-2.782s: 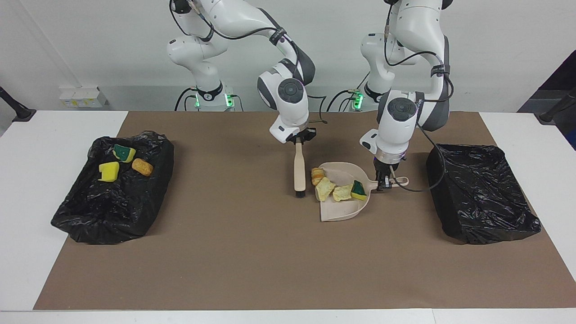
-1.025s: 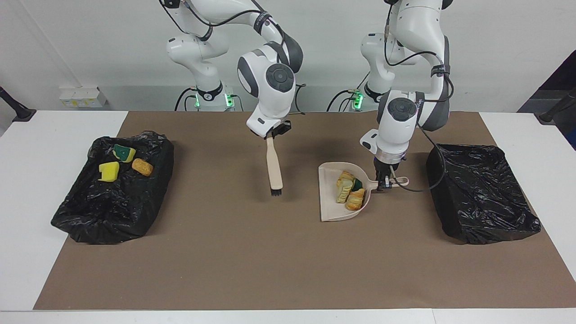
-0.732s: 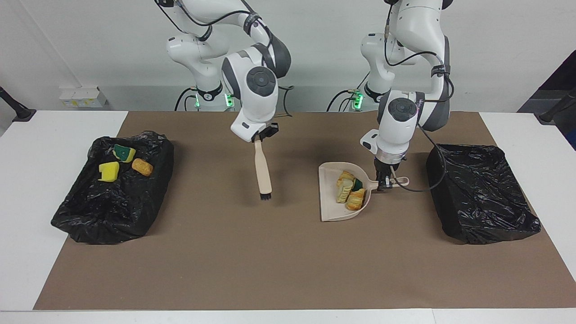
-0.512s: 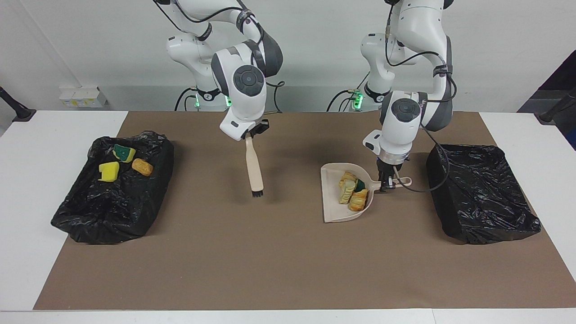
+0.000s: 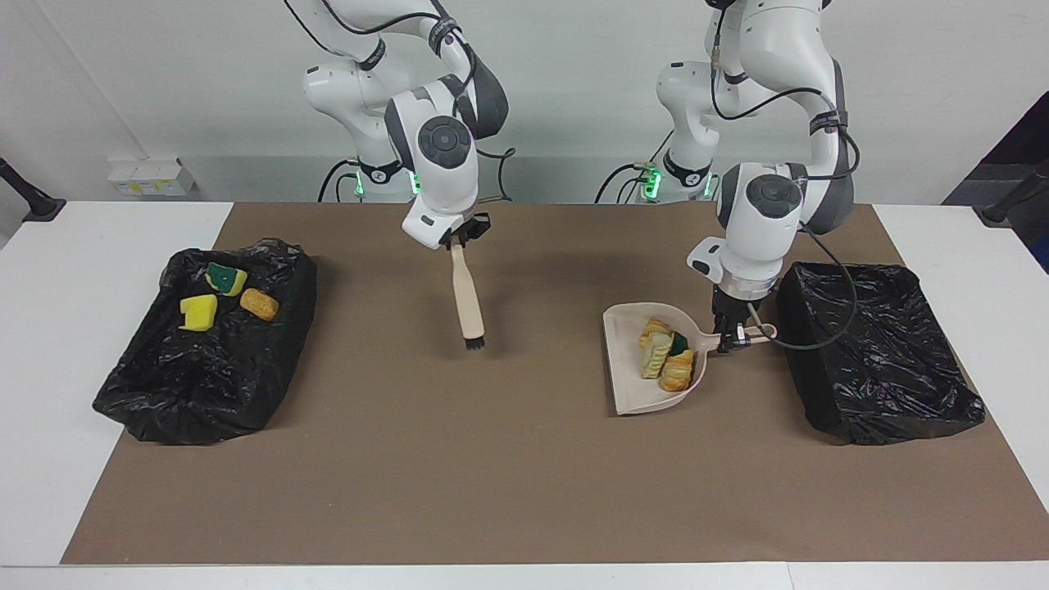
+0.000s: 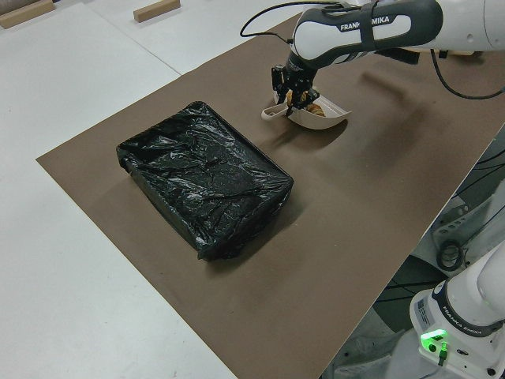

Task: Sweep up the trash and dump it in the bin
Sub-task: 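Carry the loaded dustpan to the far bin with the left gripper, then tip the dustpan over the bin with the left gripper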

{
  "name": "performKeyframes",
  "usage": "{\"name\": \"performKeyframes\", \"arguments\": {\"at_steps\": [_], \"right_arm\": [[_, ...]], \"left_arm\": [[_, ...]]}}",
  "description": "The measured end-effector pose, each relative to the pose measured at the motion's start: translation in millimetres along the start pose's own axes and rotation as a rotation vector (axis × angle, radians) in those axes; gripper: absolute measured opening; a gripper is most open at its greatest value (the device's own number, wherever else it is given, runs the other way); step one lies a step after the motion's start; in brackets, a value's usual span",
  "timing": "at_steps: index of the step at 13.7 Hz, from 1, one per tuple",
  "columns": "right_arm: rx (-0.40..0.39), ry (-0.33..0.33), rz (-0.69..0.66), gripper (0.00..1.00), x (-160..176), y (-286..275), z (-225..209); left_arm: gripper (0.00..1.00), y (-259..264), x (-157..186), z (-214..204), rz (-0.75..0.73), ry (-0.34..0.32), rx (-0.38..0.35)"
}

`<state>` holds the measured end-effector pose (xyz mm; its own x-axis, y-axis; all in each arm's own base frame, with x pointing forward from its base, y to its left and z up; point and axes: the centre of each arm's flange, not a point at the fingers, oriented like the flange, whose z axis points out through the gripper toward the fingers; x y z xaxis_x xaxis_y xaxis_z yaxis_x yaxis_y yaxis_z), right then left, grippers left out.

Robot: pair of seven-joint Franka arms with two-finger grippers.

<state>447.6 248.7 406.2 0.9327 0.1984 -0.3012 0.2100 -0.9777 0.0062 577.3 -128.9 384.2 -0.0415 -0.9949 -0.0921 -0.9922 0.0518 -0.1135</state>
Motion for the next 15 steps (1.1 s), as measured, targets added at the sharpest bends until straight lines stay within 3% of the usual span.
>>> {"name": "performKeyframes", "arguments": {"at_steps": [3, 9, 12, 15], "right_arm": [[-0.018, 0.009, 0.001, 0.26, -25, -50, 10], [-0.02, 0.024, 0.08, 0.26, -57, -156, 58], [-0.022, 0.024, 0.153, 0.26, -58, -179, 87], [-0.018, 0.024, 0.213, 0.26, -54, -178, 90]], "left_arm": [[0.31, -10, -60, -35, -0.025, -0.006, 0.046], [0.31, 0, -242, -92, -0.209, -0.047, 0.068], [0.31, 13, -317, -105, -0.311, -0.072, 0.088], [0.31, 26, -380, -117, -0.396, -0.102, 0.114]]}}
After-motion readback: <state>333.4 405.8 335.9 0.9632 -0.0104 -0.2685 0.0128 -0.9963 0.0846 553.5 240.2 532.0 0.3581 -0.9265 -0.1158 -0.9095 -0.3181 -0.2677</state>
